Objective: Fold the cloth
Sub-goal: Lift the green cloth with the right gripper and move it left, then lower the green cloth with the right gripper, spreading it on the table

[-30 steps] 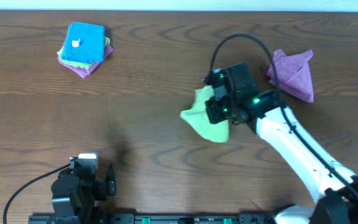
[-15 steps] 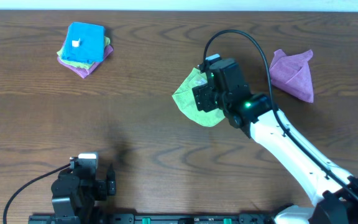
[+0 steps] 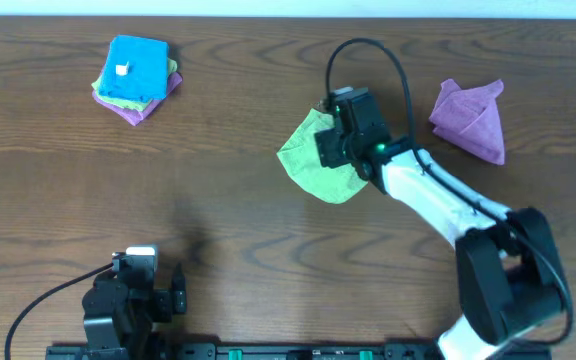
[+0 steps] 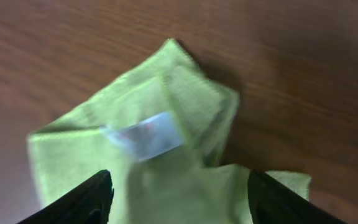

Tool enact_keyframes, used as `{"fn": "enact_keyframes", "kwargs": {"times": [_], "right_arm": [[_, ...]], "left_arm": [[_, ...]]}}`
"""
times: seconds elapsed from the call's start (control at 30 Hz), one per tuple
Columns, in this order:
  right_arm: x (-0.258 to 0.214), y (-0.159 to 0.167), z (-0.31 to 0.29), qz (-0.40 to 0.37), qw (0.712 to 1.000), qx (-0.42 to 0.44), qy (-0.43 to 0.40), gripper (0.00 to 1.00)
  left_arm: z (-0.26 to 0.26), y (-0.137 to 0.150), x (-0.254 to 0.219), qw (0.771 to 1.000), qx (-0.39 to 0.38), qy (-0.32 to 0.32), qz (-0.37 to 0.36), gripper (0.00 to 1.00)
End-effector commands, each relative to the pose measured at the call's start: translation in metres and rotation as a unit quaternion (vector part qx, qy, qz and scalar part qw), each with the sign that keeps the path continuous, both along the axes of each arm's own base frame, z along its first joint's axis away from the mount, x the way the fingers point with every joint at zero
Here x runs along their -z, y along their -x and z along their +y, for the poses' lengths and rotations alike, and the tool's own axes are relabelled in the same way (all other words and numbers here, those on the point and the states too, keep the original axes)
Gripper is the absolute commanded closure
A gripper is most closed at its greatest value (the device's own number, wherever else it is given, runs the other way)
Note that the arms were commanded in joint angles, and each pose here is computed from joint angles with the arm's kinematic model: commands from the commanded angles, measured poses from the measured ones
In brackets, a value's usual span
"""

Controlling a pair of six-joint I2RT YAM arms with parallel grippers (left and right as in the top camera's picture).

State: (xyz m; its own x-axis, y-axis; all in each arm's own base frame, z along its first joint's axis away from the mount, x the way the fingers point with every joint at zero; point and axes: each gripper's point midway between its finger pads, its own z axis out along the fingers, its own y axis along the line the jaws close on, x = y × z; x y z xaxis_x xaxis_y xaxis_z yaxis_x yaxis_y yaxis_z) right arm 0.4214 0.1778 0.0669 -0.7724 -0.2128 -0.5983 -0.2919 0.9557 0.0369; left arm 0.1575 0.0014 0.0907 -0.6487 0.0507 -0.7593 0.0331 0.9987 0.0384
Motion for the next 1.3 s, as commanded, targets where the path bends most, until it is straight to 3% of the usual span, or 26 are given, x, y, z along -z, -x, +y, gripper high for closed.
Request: {"fn": "enact_keyframes", "kwargs": {"times": [0.0,0.3,0.73,0.93,1.0,1.1,1.2,1.27], "right_arm": [[-0.004,-0.015,-0.013,-0.009,1.0,0.002,-0.019,0.33],[-0.014,-0.011,-0.005,0.024,0.981,-0.093,-0.167,0.36],[0.031,0.004,-0.003,0.088,0.977,-0.101,-0.165,0.45],[0.018,0.001,0.004,0.073,0.974,-0.116,-0.181,0.86],[0.003,-0.002,0.008,0.058,0.973,-0.124,-0.187,0.91],[-0.016,-0.001,0.014,0.04,0.972,-0.134,-0.188,0.89],[-0.03,0.003,0.019,0.029,0.971,-0.143,-0.187,0.6],[-0.032,0.006,0.019,0.03,0.973,-0.141,-0.181,0.64]], "left_arm": [[0.0,0.001,0.001,1.0,-0.002,0.004,0.002,0.05],[0.0,0.001,0.001,1.0,-0.002,0.004,0.002,0.05],[0.0,0.001,0.001,1.0,-0.002,0.004,0.002,0.05],[0.0,0.001,0.001,1.0,-0.002,0.004,0.002,0.05],[0.0,0.001,0.001,1.0,-0.002,0.004,0.002,0.05],[0.0,0.001,0.001,1.0,-0.002,0.004,0.002,0.05],[0.0,0.001,0.001,1.0,-0.002,0.004,0.002,0.05],[0.0,0.001,0.001,1.0,-0.002,0.004,0.002,0.05]]}}
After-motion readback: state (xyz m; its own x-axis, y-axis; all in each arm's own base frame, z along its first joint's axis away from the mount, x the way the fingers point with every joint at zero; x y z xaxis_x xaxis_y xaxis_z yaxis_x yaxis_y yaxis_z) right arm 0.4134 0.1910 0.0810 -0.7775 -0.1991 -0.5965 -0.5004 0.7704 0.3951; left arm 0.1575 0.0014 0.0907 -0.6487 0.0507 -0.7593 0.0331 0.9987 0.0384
